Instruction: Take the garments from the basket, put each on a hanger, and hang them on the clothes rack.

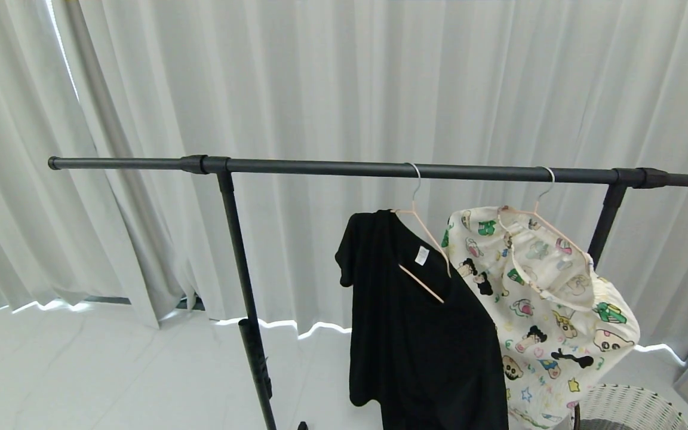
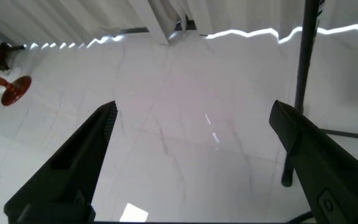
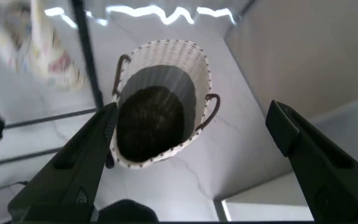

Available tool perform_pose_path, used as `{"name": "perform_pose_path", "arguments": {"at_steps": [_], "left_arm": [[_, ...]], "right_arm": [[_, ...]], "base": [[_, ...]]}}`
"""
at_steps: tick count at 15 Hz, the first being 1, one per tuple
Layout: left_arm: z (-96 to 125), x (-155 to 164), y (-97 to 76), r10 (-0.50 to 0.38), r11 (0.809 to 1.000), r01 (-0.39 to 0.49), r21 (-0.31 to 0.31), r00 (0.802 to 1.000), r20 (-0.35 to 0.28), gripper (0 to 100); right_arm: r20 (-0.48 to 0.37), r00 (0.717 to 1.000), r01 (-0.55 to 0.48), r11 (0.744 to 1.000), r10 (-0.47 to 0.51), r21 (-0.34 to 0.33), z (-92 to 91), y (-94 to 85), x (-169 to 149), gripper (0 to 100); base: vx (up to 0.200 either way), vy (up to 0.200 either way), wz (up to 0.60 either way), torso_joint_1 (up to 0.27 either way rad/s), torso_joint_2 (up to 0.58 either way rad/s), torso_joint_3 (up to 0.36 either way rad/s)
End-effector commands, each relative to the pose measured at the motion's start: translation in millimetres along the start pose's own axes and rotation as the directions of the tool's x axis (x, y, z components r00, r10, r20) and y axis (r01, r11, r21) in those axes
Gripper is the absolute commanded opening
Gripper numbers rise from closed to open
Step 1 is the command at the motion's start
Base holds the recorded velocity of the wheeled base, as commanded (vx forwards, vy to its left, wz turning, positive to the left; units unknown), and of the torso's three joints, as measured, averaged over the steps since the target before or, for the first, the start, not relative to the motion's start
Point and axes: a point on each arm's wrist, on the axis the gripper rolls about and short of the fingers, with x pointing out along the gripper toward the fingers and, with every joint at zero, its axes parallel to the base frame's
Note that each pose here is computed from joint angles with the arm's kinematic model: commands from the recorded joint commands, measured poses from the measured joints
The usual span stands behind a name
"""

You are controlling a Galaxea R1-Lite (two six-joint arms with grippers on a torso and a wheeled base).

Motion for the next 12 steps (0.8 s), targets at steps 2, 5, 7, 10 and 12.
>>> {"name": "perform_pose_path", "arguments": {"at_steps": [2,5,7,10,12], "left_arm": [[-1.4,-3.4,0.9,0.013,1.0,-0.012,-0.016,0.999,0.039,100],[-6.5,-13.6,3.3,0.053,0.997,-0.043,-0.067,0.986,0.159,100],[-13.1,-23.6,5.2,0.1,0.99,-0.067,-0.127,0.956,0.277,100],[-23.1,-34.4,6.5,0.183,0.971,-0.101,-0.215,0.897,0.403,100],[-25.1,-33.6,7.8,0.267,0.942,-0.165,-0.292,0.897,0.352,100]], "right_arm": [[0.176,0.982,-0.065,0.996,0.074,-0.055,-42.1,5.7,-9.6,100],[0.243,0.97,0.007,0.999,-0.018,0.044,-49.5,3.7,-14.0,100],[0.232,0.97,0.058,0.997,-0.07,0.058,-49.8,2.6,-14.0,100],[0.233,0.97,0.065,0.997,-0.071,0.034,-49.6,2.5,-14.0,100],[0.243,0.967,0.067,0.997,-0.073,0.031,-49.0,2.6,-13.6,100]], "base": [[-0.2,0.0,0.0,0.0,0.0,0.002],[-0.133,0.0,0.0,0.002,0.0,0.006],[0.0,0.0,0.0,0.0,0.0,0.0],[0.0,0.0,0.0,0.0,0.0,0.0],[0.0,0.0,0.0,0.0,0.0,0.0]]}}
